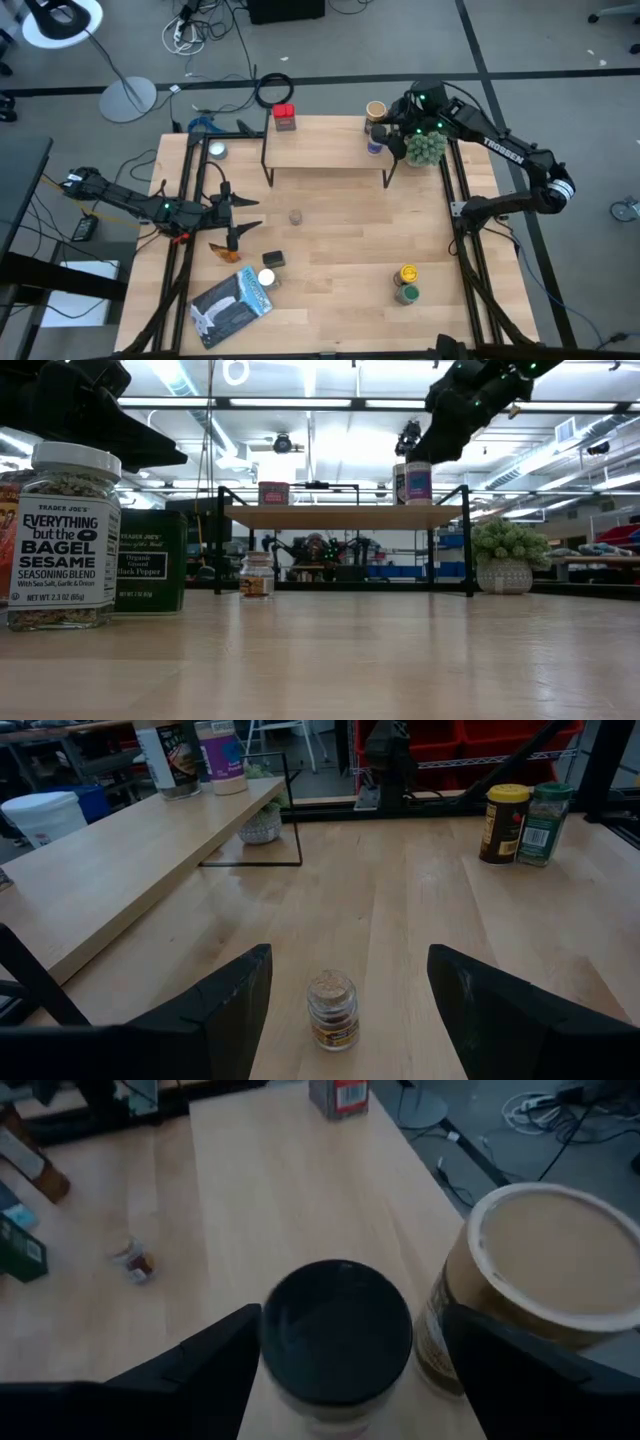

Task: Shelf spices
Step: Put the purple seasoning on the shelf, then put the orange seasoning bag on the shelf

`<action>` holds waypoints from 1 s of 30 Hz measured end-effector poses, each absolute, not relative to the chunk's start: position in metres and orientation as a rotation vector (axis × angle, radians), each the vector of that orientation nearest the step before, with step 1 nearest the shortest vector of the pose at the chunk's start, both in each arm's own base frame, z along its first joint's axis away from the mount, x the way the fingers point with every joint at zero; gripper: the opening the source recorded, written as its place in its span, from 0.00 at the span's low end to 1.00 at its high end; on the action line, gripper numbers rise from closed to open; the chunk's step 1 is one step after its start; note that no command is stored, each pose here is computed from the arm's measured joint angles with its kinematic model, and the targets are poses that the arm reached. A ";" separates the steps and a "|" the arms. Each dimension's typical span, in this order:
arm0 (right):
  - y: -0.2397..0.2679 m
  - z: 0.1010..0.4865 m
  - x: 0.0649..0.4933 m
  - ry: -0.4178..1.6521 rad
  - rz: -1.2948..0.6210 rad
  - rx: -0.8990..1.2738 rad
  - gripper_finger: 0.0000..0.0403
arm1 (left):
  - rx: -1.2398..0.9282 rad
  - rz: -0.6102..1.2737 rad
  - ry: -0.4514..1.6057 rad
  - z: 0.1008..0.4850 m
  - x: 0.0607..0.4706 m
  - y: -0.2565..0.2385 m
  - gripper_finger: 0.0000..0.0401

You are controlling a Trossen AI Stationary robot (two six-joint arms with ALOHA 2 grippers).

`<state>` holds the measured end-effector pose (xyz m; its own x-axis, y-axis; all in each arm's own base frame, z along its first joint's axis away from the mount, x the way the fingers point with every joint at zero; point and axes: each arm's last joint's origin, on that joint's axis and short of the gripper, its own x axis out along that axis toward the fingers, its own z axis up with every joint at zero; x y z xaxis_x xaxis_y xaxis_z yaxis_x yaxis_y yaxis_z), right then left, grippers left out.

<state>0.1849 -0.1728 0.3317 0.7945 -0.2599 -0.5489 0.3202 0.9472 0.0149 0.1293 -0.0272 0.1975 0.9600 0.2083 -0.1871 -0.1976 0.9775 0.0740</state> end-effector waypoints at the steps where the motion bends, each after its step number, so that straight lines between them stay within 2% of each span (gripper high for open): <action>1: -0.170 0.335 0.182 0.566 -0.317 0.112 0.77 | 0.055 0.206 0.195 0.198 0.129 -0.027 0.68; 7: -0.147 0.346 0.159 0.605 -0.359 0.156 0.77 | 0.054 0.206 0.195 0.197 0.129 -0.027 0.68; 15: -0.098 0.346 0.130 0.773 -0.443 0.382 0.76 | 0.055 0.206 0.196 0.197 0.129 -0.027 0.68; 18: -0.080 0.346 0.124 0.822 -0.492 0.397 0.72 | 0.054 0.206 0.196 0.197 0.129 -0.027 0.68; 22: -0.060 0.347 0.121 0.848 -0.517 0.427 0.58 | 0.054 0.206 0.196 0.197 0.129 -0.027 0.68; 30: -0.031 0.342 0.139 0.892 -0.440 0.534 0.16 | 0.050 0.206 0.195 0.197 0.129 -0.027 0.68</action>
